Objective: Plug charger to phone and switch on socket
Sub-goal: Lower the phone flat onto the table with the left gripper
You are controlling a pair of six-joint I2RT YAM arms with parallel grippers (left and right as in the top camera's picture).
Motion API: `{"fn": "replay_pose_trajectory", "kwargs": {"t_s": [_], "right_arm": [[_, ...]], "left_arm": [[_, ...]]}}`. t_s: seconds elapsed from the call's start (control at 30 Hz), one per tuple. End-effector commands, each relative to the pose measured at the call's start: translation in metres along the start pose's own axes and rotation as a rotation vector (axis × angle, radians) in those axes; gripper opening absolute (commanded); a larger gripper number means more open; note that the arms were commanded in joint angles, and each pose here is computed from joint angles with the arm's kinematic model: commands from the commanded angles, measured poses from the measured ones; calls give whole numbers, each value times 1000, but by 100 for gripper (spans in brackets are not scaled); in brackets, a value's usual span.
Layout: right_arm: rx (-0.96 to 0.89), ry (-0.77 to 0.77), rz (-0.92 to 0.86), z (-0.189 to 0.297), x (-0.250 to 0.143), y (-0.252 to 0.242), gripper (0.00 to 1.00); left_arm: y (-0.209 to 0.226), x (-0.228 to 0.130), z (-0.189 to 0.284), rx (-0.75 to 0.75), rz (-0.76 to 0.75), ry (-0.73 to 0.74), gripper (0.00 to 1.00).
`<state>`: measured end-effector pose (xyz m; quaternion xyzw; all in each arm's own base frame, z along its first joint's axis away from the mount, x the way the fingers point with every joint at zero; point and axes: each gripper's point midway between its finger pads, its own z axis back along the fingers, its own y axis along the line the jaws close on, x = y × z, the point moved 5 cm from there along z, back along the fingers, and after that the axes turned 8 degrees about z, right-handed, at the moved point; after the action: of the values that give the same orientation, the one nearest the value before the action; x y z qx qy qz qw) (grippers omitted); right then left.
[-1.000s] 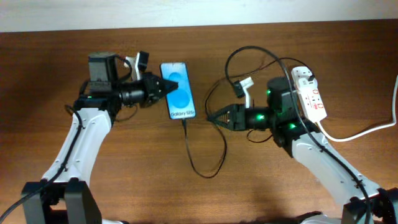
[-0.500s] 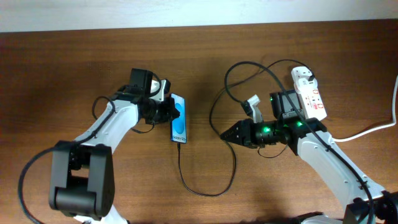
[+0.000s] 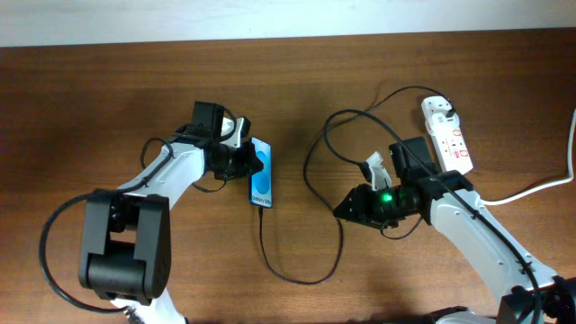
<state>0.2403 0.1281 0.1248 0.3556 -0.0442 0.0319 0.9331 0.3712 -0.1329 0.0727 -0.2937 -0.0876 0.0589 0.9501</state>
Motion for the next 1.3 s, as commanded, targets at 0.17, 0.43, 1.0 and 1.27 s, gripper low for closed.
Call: {"fn": "replay_pose_trajectory", "kwargs": {"t_s": [0.17,0.43,1.0,1.27], "right_arm": [[-65,30,-21,3,-9,-8,39],[-76,71,-54,3,-18,-10,38],[-263,91,-81,4,-29,-36,59],[-264,95,-84,3,-30,-37,68]], "left_arm": [[18,-12,-25,15,23,87,18],[23,-22,-23,45,87,131,44],[31,-32,-21,107,120,175,57],[39,-36,-19,172,161,182,57]]}}
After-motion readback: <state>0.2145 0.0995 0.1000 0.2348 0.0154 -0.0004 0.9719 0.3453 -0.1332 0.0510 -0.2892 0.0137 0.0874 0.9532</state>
